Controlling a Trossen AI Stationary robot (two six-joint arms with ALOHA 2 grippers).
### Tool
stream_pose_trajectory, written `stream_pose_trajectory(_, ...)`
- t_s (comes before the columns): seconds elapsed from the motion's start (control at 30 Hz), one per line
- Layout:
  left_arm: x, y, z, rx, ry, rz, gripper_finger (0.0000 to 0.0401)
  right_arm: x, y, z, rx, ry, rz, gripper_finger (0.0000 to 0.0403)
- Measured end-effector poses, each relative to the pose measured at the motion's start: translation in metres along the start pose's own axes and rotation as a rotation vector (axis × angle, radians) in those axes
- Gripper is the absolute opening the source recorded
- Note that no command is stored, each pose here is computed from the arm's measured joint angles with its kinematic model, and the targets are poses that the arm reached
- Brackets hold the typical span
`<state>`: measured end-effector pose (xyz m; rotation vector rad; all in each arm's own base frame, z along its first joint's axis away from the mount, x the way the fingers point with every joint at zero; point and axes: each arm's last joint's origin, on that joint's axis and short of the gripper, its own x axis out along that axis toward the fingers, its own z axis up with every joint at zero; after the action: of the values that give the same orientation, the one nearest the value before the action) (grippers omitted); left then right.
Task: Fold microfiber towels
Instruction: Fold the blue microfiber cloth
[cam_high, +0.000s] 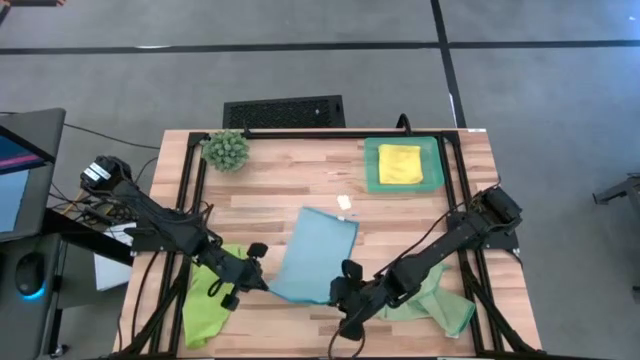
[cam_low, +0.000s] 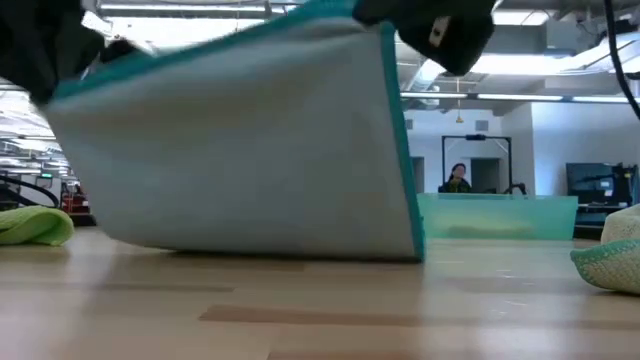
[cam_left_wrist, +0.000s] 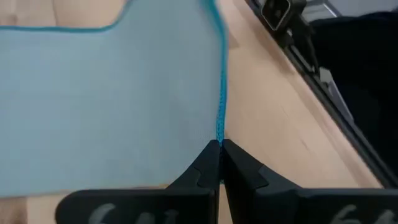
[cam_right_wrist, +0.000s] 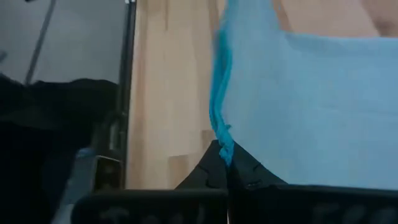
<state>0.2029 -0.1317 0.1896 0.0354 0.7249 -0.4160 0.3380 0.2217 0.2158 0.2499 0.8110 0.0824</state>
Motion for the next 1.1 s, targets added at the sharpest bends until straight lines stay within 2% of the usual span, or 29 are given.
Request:
stream_pose_trajectory(0.17,-0.009,-0.011,0.023,-0.025,-0.076,-0.016,0.0,-0.008,0.016,0.01,0.114,-0.023,0.072,0.0001)
stream_pose_trajectory(0.3,-0.013,-0.007,0.031,0.014,-0.069,0.079,0.0,-0.009,0.014,0.005,0.131,-0.008,0.01,0.0001)
stream_pose_trajectory(0.4,-0.012,0.01,0.028,0.027,-0.017,0.206,0.0,-0.012,0.0,0.002,0.152,0.049,-0.115,0.0001)
stream_pose_trajectory(0.5,-0.011,0.033,0.026,0.028,0.01,0.286,0.0,-0.01,-0.022,0.002,0.182,0.129,-0.232,0.0001)
stream_pose_trajectory(0.6,-0.009,0.059,0.018,0.032,0.025,0.326,0.0,-0.006,-0.042,0.006,0.201,0.155,-0.292,0.0)
stream_pose_trajectory(0.77,-0.016,0.098,0.019,0.02,0.007,0.418,0.0,-0.003,-0.074,0.008,0.264,0.228,-0.394,0.0)
stream_pose_trajectory(0.9,-0.013,0.118,0.021,0.007,-0.032,0.385,0.0,0.0,-0.09,0.001,0.309,0.283,-0.431,0.0)
stream_pose_trajectory(1.0,-0.001,0.127,0.014,-0.019,0.013,0.339,0.0,0.001,-0.089,-0.001,0.32,0.288,-0.431,0.0)
stream_pose_trajectory(1.1,0.008,0.128,0.009,-0.024,0.043,0.312,0.0,0.001,-0.082,-0.003,0.281,0.283,-0.405,0.0)
